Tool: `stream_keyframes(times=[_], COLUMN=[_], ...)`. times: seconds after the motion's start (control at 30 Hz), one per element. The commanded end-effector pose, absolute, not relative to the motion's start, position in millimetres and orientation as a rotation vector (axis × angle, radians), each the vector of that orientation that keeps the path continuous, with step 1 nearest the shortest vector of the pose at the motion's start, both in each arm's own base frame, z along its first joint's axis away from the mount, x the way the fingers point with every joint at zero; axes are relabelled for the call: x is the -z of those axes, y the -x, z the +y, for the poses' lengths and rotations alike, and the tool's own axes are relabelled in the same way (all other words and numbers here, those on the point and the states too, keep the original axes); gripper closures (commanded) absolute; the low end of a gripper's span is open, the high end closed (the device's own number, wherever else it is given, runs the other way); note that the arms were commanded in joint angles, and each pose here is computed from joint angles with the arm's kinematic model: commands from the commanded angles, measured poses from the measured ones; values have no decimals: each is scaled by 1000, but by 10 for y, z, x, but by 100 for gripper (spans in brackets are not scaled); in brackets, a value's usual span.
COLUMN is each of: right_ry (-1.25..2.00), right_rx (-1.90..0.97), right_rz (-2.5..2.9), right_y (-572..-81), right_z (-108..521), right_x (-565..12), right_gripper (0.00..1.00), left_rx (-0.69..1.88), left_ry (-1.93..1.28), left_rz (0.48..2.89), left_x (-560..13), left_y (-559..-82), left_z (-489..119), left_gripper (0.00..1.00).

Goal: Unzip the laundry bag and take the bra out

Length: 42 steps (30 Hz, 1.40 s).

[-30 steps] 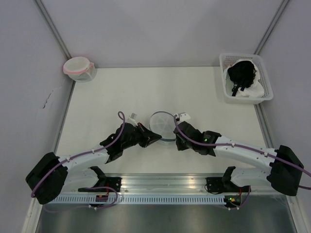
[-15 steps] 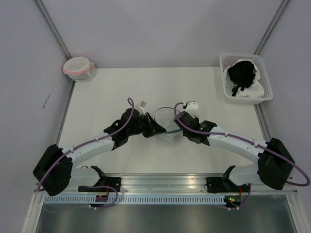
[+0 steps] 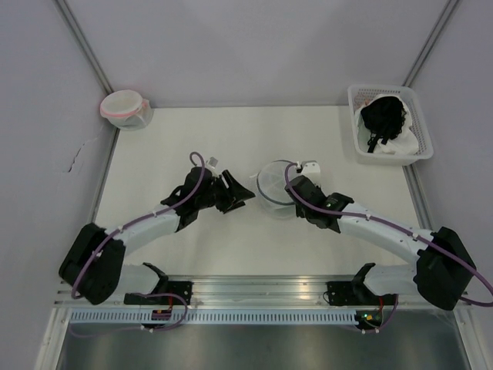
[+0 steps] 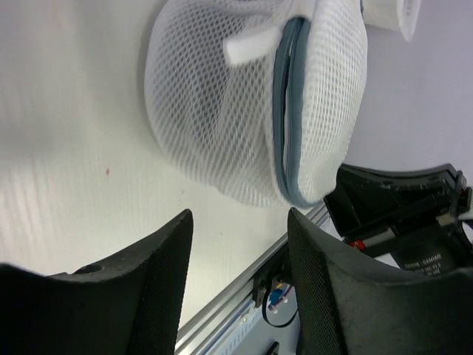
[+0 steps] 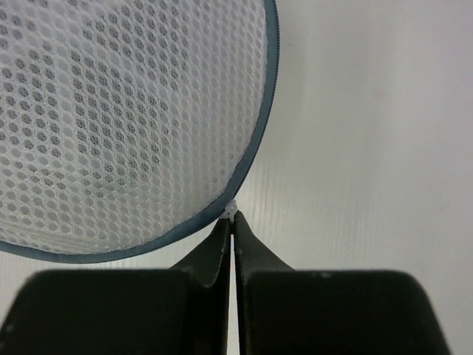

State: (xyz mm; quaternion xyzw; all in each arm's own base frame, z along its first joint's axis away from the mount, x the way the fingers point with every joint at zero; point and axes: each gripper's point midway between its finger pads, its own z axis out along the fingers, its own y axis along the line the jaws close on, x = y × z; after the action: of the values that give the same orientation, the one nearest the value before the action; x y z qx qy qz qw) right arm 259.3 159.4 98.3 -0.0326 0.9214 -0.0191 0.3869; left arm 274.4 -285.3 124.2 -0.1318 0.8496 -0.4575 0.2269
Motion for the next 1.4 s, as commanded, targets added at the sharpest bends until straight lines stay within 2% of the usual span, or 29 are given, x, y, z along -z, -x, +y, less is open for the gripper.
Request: stream_keyframes(times=[0.0, 0.03, 0.07, 0.1, 0.23, 0.37, 0.57, 0.87, 1.07, 1.1, 1.17, 1.2, 1.27, 1.3, 1.37], right_ry=[146, 166, 198, 217, 382, 458, 490, 549, 562, 563, 560, 562, 558, 558, 551], right_rx=[-77, -116, -161, -229, -592, -800, -864, -918, -945, -943, -939, -933, -919, -913, -885], right_rz=[2359, 2368, 2367, 2355, 2350, 2256, 2204, 2210, 2185, 2182, 2186, 2194, 2210, 2214, 2230], right_y=[-2539, -2516, -2502, -2499, -2243, -2115, -2084, -1935, -1876, -1876, -1882, -1878, -1877, -1878, -1890], right_z=[1761, 1824, 1886, 1988, 2457, 2679, 2748, 2749, 2739, 2735, 2730, 2721, 2702, 2694, 2662], right_x=[-981, -971, -980, -988, -1065, -1297, -1485, -1447, -1518, -1523, -1519, -1511, -1485, -1483, -1455], right_gripper=[99, 99, 99, 99, 99, 100, 100, 100, 99, 100, 99, 100, 100, 99, 100], left_rx=[1210, 1211, 1265, 1266, 1372, 1503, 1534, 1411, 1420, 1434, 1468, 1471, 1481, 1473, 1463], left_ry=[535, 550, 561, 571, 566, 551, 514, 654, 600, 593, 584, 583, 585, 591, 599], left_rz=[2217, 2197, 2133, 2133, 2120, 2143, 2228, 2036, 2127, 2132, 2133, 2137, 2128, 2126, 2112], left_x=[-1484, -1523, -1725, -1688, -1804, -1817, -1715, -1826, -1790, -1767, -1749, -1725, -1733, -1714, -1749], left_y=[-2620, -2558, -2468, -2391, -2202, -2128, -2003, -2407, -2475, -2461, -2459, -2448, -2446, -2443, -2453], left_z=[-2595, -2569, -2553, -2537, -2630, -2822, -3132, -3005, -3260, -3286, -3342, -3343, -3341, -3319, -3271], left_gripper=[36, 29, 15, 11, 7, 6, 6, 6, 11, 13, 27, 40, 58, 76, 93])
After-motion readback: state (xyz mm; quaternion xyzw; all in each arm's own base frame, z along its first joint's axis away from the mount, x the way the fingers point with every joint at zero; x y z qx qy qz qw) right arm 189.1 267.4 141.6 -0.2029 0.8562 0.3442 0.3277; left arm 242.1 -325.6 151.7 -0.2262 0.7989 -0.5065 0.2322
